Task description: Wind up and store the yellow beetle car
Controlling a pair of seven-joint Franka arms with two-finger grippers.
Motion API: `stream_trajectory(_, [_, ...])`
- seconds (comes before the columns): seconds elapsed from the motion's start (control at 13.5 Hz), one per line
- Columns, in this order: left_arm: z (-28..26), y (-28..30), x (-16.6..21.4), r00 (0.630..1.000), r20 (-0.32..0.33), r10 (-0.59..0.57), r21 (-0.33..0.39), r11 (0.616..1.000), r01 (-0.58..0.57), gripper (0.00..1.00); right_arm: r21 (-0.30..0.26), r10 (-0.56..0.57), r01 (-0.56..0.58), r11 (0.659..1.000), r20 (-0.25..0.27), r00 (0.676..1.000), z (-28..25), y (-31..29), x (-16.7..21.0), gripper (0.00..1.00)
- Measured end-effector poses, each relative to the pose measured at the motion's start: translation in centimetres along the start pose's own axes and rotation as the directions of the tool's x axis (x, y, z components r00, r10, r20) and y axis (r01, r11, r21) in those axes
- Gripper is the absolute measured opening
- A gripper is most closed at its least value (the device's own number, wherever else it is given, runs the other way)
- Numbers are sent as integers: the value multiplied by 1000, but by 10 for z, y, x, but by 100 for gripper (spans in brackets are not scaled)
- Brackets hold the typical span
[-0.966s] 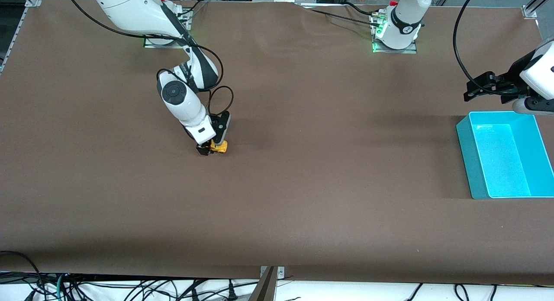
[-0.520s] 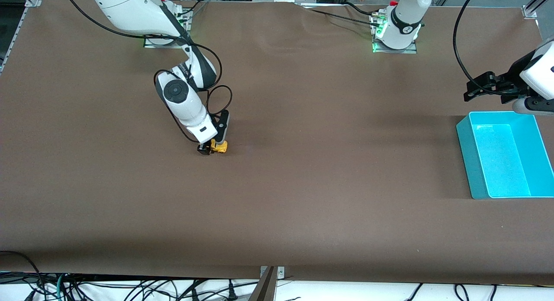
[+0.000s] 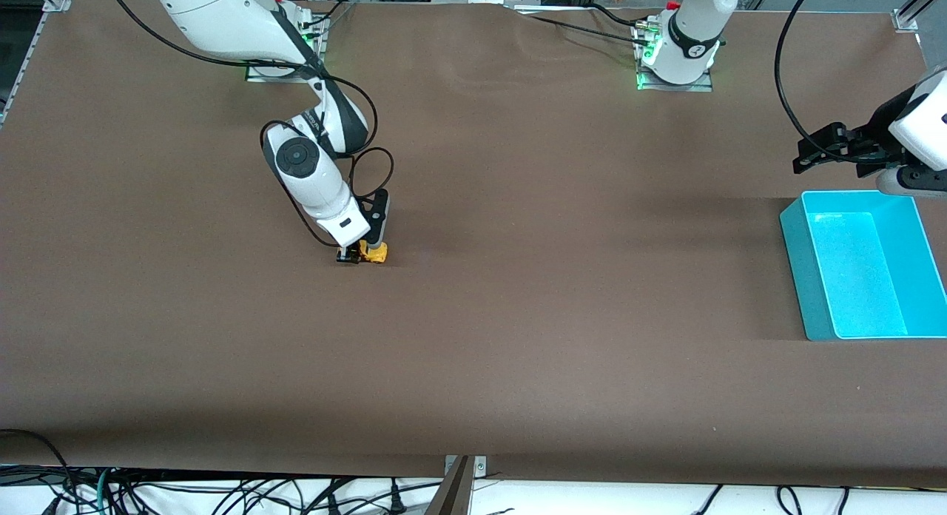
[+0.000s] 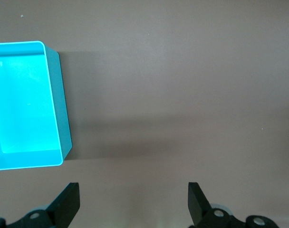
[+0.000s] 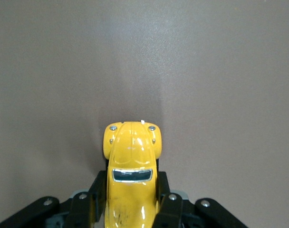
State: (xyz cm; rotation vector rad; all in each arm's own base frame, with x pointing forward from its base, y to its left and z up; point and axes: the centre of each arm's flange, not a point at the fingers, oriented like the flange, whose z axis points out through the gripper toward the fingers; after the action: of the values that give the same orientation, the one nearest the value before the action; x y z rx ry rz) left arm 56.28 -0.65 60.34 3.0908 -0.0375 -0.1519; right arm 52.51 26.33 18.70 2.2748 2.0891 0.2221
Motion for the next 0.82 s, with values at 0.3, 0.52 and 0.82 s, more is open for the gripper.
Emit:
stream_trajectory(0.3, [0, 0, 0, 1000, 0, -1, 0, 1000, 1, 100, 27, -29, 29, 999, 22, 999, 1, 7, -19, 45])
stream_trajectory(0.52, [0, 0, 0, 1000, 0, -1, 0, 1000, 1, 100, 61, -68, 66, 996, 46, 997, -1, 18, -46, 45])
stream_trajectory(0.82, [0, 0, 0, 1000, 0, -1, 0, 1000, 1, 100, 104, -106, 98, 990, 66, 992, -2, 33, -94, 45])
